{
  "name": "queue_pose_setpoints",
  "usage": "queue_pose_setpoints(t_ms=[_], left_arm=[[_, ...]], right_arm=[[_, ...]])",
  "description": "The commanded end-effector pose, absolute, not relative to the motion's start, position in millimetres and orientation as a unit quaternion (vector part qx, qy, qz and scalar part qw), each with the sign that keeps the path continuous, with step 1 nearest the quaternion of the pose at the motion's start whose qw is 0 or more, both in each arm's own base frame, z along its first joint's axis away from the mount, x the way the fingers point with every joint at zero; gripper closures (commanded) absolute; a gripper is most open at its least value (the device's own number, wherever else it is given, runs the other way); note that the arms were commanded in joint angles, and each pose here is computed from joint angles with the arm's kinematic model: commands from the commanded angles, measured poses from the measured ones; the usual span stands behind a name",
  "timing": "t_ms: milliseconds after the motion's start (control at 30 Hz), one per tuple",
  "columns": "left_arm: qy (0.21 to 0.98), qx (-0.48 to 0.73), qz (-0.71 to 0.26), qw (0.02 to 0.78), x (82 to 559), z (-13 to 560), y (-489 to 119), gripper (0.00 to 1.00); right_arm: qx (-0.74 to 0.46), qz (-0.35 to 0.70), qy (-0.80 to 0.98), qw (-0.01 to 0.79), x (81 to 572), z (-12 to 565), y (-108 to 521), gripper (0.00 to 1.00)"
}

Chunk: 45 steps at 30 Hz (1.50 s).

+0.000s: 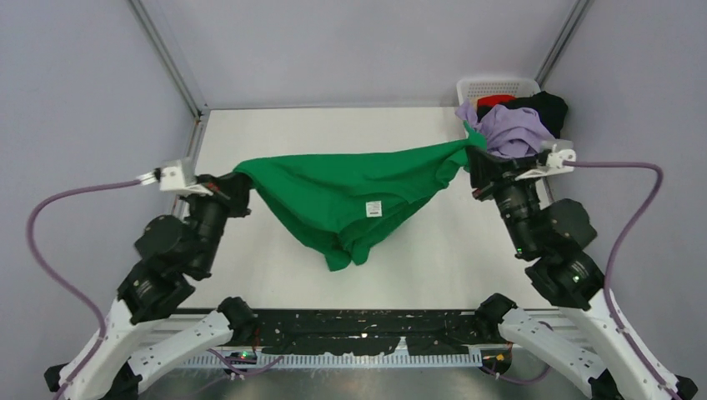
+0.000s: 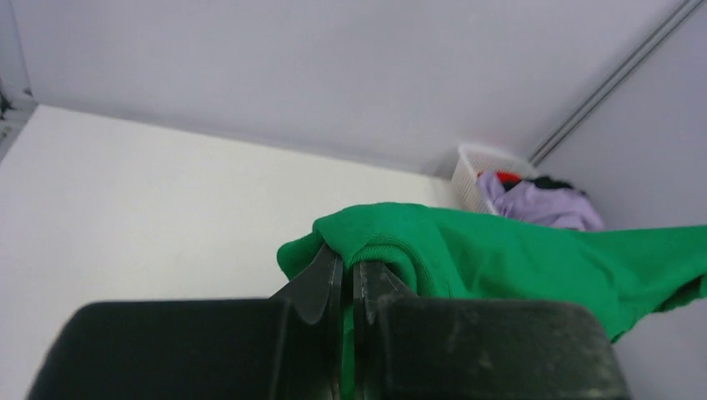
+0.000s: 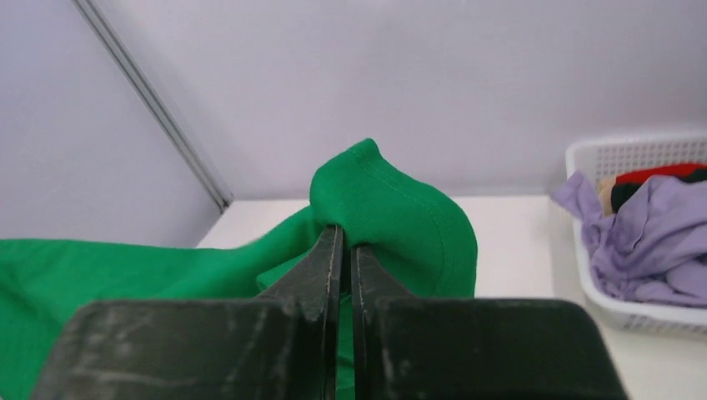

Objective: Fold and stack the t-shirts
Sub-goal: Flatten out the tshirt

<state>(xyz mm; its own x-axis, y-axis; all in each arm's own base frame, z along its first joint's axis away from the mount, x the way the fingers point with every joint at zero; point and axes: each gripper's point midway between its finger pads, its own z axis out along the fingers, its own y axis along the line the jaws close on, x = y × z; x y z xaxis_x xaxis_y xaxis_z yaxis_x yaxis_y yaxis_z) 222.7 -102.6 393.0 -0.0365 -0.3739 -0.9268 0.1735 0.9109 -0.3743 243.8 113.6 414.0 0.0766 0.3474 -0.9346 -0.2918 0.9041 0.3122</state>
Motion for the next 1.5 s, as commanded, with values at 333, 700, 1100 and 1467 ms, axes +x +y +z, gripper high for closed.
queue_pose_setpoints(t_ms=[333, 700, 1100, 1467], left_arm=[[0.589, -0.090, -0.161, 0.787, 207, 492, -55, 1.00], [0.666, -0.064, -0.156, 0.727, 338, 514, -80, 1.00], [0.700, -0.074, -0.137, 0.697, 366, 516, -53, 1.00], [0.877, -0.175, -0.129, 0.429, 313, 212, -56, 1.00]], right_arm=[[0.024, 0.186, 0.591, 0.785, 218, 505, 79, 0.95], [0.032, 0.052, 0.642, 0.765, 351, 503, 89, 0.95], [-0.013, 0.059, 0.666, 0.744, 384, 512, 88, 0.95], [-0.033, 0.016, 0.893, 0.449, 331, 250, 78, 0.95]])
